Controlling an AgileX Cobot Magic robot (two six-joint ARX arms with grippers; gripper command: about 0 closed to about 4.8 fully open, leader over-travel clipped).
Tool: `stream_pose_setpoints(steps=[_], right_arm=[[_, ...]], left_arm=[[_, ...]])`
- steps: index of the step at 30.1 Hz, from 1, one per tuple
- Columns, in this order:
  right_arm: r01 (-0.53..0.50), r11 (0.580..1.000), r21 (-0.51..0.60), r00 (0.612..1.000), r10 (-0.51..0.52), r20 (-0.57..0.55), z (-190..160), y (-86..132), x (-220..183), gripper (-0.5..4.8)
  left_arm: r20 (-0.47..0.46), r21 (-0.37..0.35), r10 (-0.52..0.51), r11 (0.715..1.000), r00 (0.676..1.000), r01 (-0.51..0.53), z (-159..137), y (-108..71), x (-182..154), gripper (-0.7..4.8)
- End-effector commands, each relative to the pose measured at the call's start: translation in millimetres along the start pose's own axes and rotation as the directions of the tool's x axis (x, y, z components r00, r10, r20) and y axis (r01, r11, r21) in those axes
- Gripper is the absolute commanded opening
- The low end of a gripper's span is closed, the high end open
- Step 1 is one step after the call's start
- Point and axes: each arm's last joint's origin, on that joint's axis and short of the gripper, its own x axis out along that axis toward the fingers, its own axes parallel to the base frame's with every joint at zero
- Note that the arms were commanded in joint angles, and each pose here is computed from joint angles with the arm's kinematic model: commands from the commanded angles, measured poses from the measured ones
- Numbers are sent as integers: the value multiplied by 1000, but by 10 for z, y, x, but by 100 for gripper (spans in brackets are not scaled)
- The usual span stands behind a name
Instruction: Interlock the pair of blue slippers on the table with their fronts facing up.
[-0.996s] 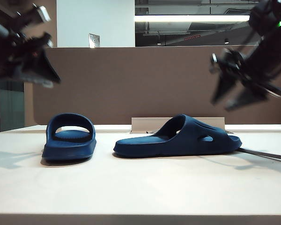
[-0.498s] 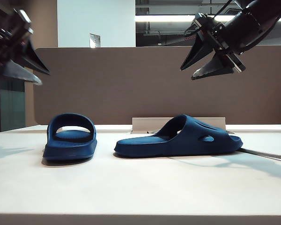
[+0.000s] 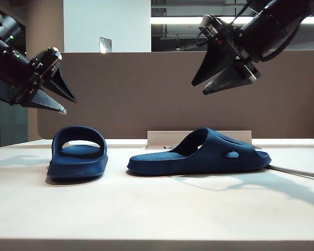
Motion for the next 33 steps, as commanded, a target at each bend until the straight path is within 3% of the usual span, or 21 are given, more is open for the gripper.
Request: stream_pose_setpoints(steps=[1,6,9,15,19,28,33], right_arm=[[-4,999,-44,1000,5,13,62,74,6,203],[-22,989,-146,1000,22,-5,86,251,113,203],[36,967,-252,999,-37,1,119,375,199,203],[79,954,-291,990,-40,136,266,425,219,202],[73,957,-282,992,-41,116,243,419,232,202],[56,965,-255,997,-42,59,166,370,324,202],[55,966,-252,998,-42,54,160,368,327,202]], left_arm=[[-48,-38,0,999,999,-2,96,152,110,225],[-212,-95,11,995,977,-32,108,439,383,226],[-255,-89,21,995,967,-45,79,535,481,225],[-220,-30,50,998,974,-58,118,567,499,225],[-172,-42,0,999,985,-7,151,629,544,225],[-126,-9,62,998,990,-63,165,754,636,225],[-138,-30,59,998,989,-64,85,844,737,225]])
